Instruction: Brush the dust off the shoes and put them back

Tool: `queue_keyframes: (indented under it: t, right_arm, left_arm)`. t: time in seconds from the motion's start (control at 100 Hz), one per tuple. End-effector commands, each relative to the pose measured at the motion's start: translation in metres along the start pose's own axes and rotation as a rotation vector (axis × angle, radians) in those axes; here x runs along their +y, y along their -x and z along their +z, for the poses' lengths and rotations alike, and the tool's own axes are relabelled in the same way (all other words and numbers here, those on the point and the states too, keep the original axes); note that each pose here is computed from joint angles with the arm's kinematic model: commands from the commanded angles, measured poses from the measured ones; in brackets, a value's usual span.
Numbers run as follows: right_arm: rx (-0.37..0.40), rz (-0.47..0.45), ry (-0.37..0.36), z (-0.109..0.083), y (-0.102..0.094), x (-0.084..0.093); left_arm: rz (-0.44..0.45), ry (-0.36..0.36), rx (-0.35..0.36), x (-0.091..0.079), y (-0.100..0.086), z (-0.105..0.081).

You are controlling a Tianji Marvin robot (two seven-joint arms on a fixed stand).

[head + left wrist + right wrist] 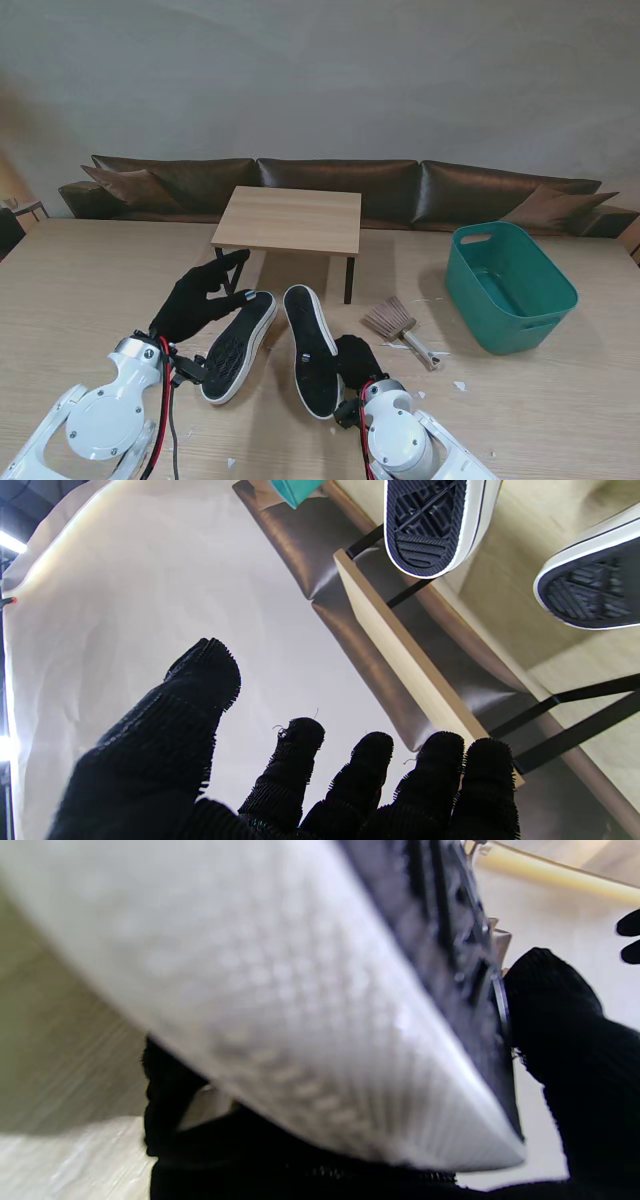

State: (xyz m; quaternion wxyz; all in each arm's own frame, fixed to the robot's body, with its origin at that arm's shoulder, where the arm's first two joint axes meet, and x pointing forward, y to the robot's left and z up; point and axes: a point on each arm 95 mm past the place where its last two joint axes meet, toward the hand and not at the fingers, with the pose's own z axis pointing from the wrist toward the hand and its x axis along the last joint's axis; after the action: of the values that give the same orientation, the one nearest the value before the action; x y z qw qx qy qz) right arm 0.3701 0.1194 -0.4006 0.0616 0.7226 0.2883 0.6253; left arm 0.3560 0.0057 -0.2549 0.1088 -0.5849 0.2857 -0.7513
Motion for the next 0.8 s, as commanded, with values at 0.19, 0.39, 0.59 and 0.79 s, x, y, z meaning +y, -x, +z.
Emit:
queue_keyframes:
  t: [0.19,0.39,0.59,0.79]
  right_arm:
    - [-0.064,-0.014,0.003,0.002,-0.014,-0.019]
    - [-0.133,-0.017,0.000,0.006,-0.018,-0.028]
    - [-0.207,-0.006,-0.016,0.009,-0.021,-0.031]
    - [-0.242,-0.032,-0.029,0.011,-0.025,-0.032]
  left_arm:
    - [0.006,0.011,-0.042,0.001,0.009,-0.012]
    - [0.002,0.004,-0.062,0.003,0.014,-0.017]
    - [-0.004,0.000,-0.078,0.004,0.018,-0.018]
    - [-0.011,0.002,-0.084,0.005,0.017,-0.017]
